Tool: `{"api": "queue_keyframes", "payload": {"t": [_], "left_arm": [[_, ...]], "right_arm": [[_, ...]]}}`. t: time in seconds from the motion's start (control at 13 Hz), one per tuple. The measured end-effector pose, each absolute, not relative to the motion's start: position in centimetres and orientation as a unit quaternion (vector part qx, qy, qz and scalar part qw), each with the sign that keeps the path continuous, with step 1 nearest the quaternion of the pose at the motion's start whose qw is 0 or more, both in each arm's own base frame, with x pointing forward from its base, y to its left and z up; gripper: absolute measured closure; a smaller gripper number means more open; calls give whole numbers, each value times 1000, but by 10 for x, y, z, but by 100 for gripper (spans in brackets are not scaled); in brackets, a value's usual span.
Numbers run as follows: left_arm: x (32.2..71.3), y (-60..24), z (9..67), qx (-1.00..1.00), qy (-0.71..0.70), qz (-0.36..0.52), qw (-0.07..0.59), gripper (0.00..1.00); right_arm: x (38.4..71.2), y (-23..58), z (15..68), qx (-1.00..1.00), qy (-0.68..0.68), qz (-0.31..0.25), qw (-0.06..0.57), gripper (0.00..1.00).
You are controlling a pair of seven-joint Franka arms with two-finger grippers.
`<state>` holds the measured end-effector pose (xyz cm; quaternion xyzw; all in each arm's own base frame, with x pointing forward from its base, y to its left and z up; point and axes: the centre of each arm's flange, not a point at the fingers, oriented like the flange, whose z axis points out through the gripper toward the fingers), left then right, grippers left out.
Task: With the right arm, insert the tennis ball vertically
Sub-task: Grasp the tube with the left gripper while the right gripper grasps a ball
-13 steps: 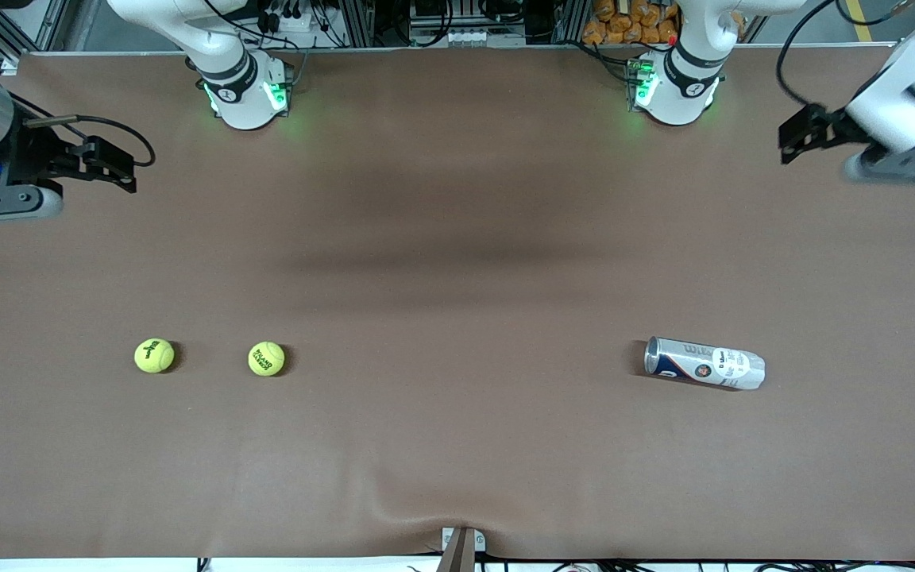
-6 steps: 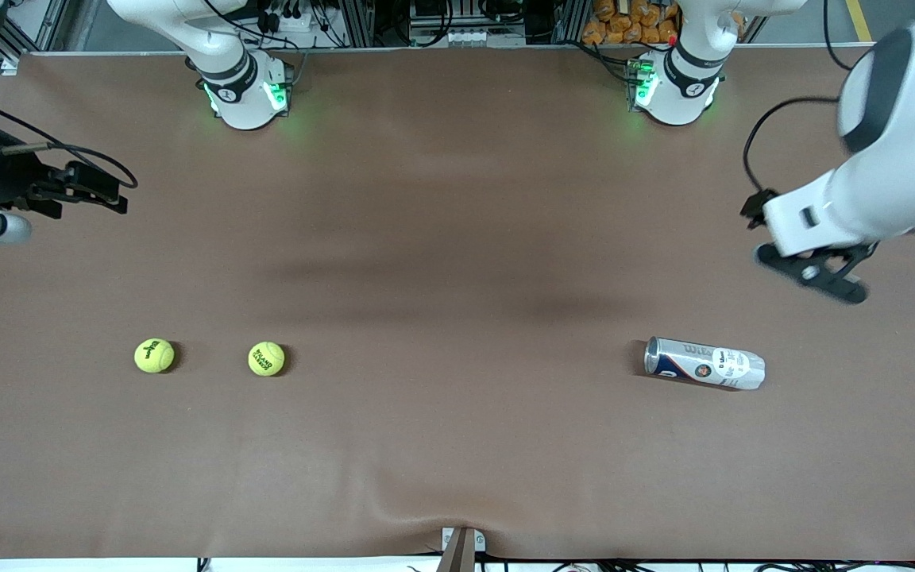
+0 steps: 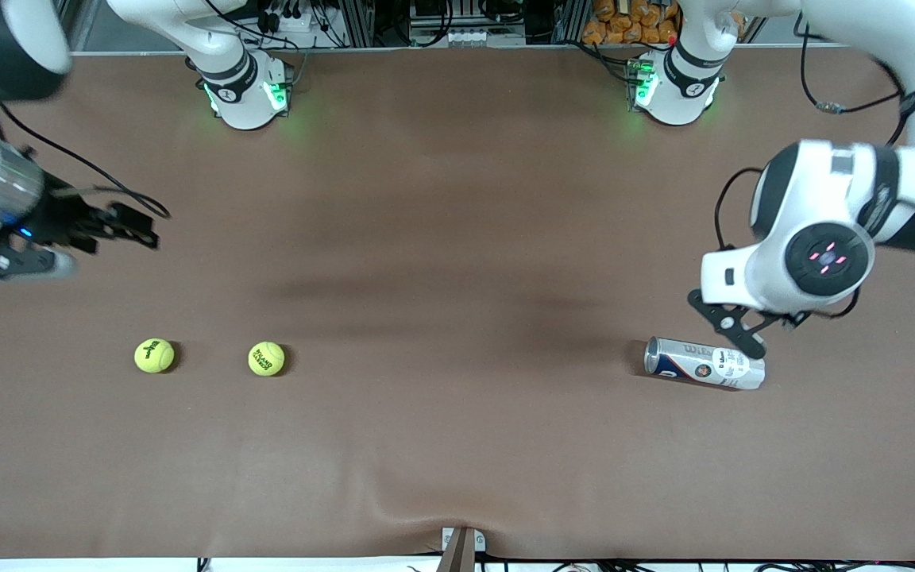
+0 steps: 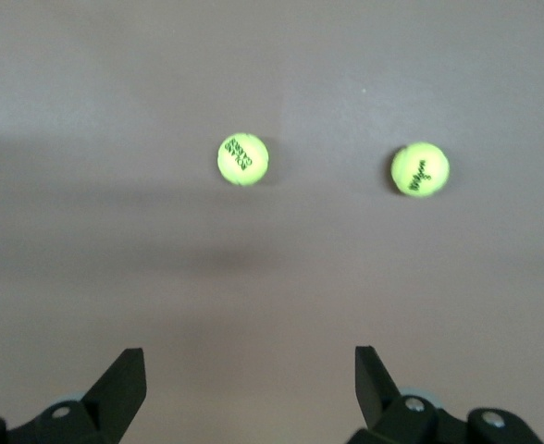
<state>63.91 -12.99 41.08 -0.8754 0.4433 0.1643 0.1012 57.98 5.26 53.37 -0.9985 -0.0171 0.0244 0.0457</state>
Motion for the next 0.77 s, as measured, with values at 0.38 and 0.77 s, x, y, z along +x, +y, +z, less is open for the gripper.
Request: {"api": "queue_keyframes", "payload": {"t": [0.38, 0.77], "left_arm": [[666, -130, 315, -794, 572, 168, 119, 0], [677, -142, 253, -730, 650, 153, 142, 0]], "right_arm": [[576, 64, 463, -998, -15, 31, 54, 0], [592, 85, 395, -999, -14, 4, 52, 0]]}}
